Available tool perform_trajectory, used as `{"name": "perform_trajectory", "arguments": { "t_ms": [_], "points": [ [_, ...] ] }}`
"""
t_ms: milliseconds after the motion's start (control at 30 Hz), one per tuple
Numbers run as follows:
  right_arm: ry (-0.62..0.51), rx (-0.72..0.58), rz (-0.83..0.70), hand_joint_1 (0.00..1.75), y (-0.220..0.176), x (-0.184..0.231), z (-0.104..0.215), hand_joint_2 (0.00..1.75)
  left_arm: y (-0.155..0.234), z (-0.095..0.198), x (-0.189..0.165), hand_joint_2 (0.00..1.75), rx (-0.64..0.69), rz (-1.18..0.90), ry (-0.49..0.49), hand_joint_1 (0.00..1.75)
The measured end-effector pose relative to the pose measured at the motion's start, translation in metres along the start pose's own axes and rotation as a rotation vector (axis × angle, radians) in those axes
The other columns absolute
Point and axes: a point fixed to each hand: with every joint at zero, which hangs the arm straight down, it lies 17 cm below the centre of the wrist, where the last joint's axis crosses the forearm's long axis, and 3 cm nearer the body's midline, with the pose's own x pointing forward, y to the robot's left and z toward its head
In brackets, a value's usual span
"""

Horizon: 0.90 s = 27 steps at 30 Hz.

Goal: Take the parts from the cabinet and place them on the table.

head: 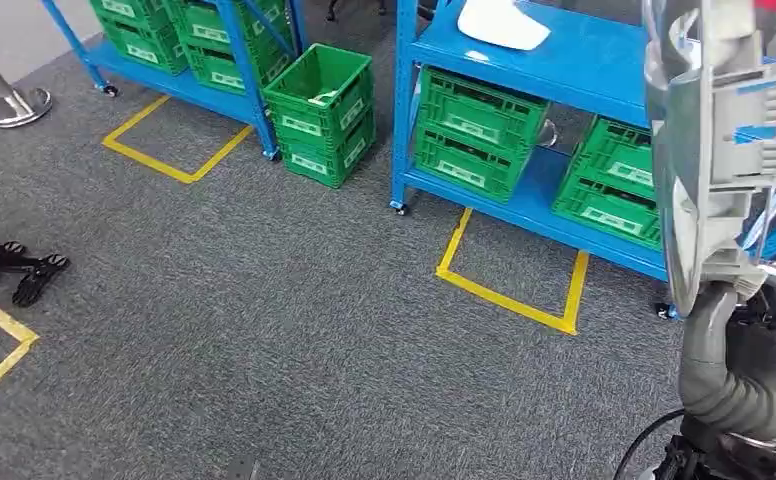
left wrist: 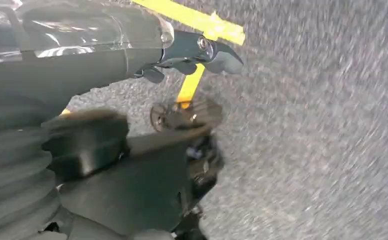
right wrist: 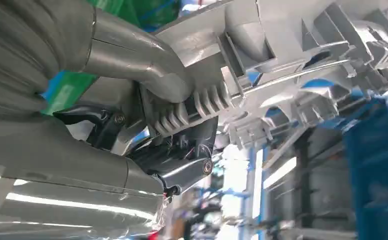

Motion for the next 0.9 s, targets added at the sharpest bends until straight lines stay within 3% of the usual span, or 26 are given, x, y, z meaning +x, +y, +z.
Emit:
{"name": "perform_trajectory", "arguments": {
  "t_ms": [200,900],
  "points": [
    [-0.091,0.043,-0.057,1.71,0.021,0.021,-0.006,1.75,0.013,-0.003,-0.001,1.75,0.038,0.000,0.007,0.00],
    [-0.133,0.096,-0.217,1.71,0.053,0.041,-0.003,1.75,0.043,-0.004,-0.021,1.75,0.135,0.026,0.094,0.00]
  ]
}}
